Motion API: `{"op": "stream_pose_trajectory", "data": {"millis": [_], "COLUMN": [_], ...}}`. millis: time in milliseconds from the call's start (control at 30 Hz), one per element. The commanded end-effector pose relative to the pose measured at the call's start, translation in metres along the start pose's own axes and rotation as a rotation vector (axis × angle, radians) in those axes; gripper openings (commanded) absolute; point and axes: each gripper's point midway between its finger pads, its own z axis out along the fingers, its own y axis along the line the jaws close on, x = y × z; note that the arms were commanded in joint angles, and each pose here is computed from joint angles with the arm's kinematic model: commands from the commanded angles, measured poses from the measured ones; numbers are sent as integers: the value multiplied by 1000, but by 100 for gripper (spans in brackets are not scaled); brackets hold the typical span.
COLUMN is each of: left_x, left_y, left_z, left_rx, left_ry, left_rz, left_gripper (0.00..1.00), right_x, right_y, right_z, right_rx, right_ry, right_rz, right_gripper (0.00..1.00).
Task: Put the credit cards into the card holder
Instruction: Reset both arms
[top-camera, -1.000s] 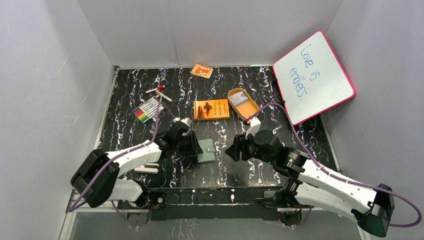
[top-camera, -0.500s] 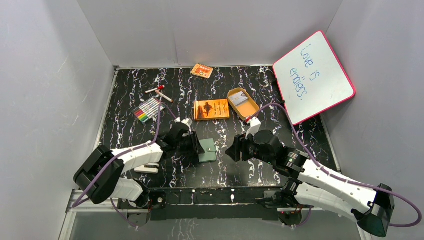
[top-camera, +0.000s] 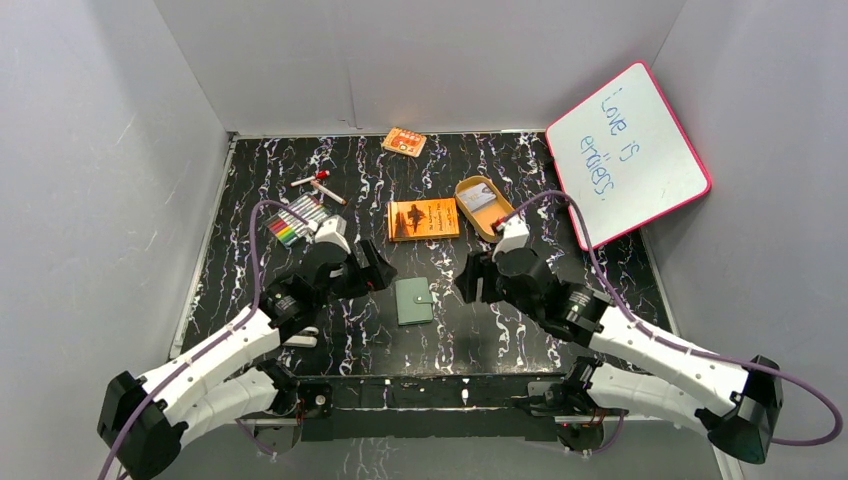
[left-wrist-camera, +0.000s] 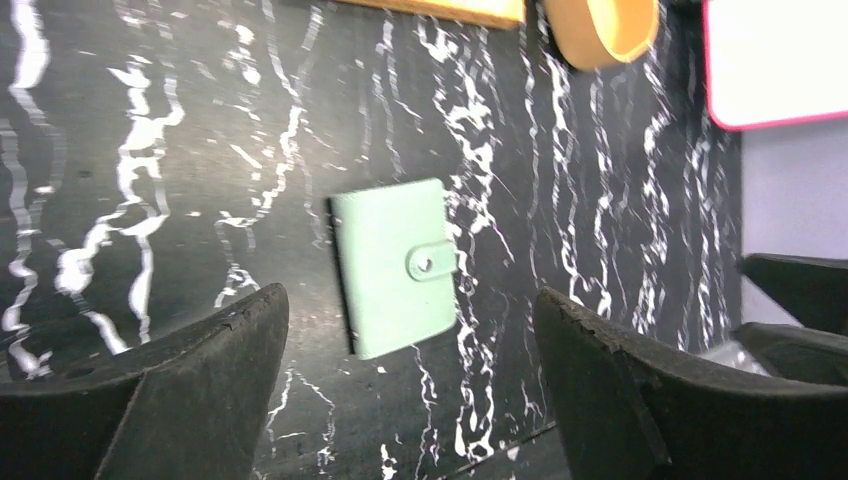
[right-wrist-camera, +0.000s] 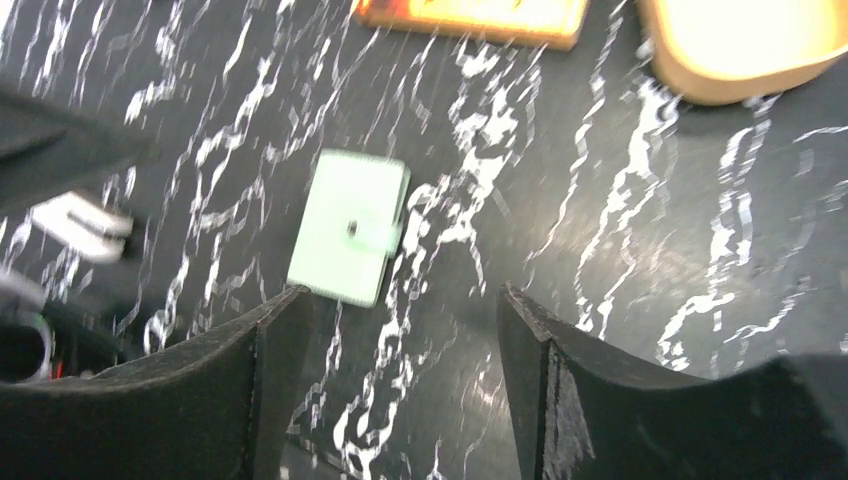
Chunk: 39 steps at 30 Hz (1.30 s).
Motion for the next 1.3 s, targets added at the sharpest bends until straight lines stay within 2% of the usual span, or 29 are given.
{"op": "stream_pose_trajectory", "data": {"millis": [0,33,67,133,200,267,367,467,600,667,733,800,933,1033,1167,1267], "left_x": [-27,-31,-34,-38,-37,-40,-55,-78,-110,-131,-155,-182,-232,-261,-296,-307], "left_y": [36,39,43,49,59,58,42,25,4,-18,-37,-53,-76,-107,-141,-150], "left_z": [-20,-23,-26,-33,-40,-41,-45,-51,-55,-62,-75,-95,-137,-168,-222,-254], "left_rx": [-267,-304,-339,-398,-465,-457,-430,-440,-405,-331,-271,-244,-239,-163,-64,-15], "left_ry": [-90,-106,-117,-142,-184,-201,-193,-159,-189,-226,-289,-375,-533,-609,-727,-802], "left_rz": [-36,-66,-95,-173,-310,-332,-260,-84,130,211,300,343,366,414,427,429], "left_gripper": [89,89,90,90,91,91,91,93,95,95,95,95,94,94,94,94], "right_x": [-78,-89,-98,-113,-129,-146,-179,-213,-260,-281,-303,-328,-361,-379,-378,-369], "right_y": [-19,-23,-27,-33,-37,-32,-10,7,0,-1,1,9,30,55,70,57], "right_z": [-5,-6,-6,-5,-3,3,19,30,36,32,14,-18,-91,-147,-205,-213], "right_rx": [238,281,322,410,493,509,368,222,241,285,311,296,262,249,198,230], "right_ry": [-249,-284,-310,-339,-366,-381,-400,-438,-415,-424,-466,-564,-778,-887,-915,-902], "right_rz": [71,79,83,84,65,60,12,-28,-46,-91,-143,-187,-268,-305,-300,-301], "right_gripper": [78,92,98,99,99,99,99,99,99,99,99,98,99,99,98,99]}}
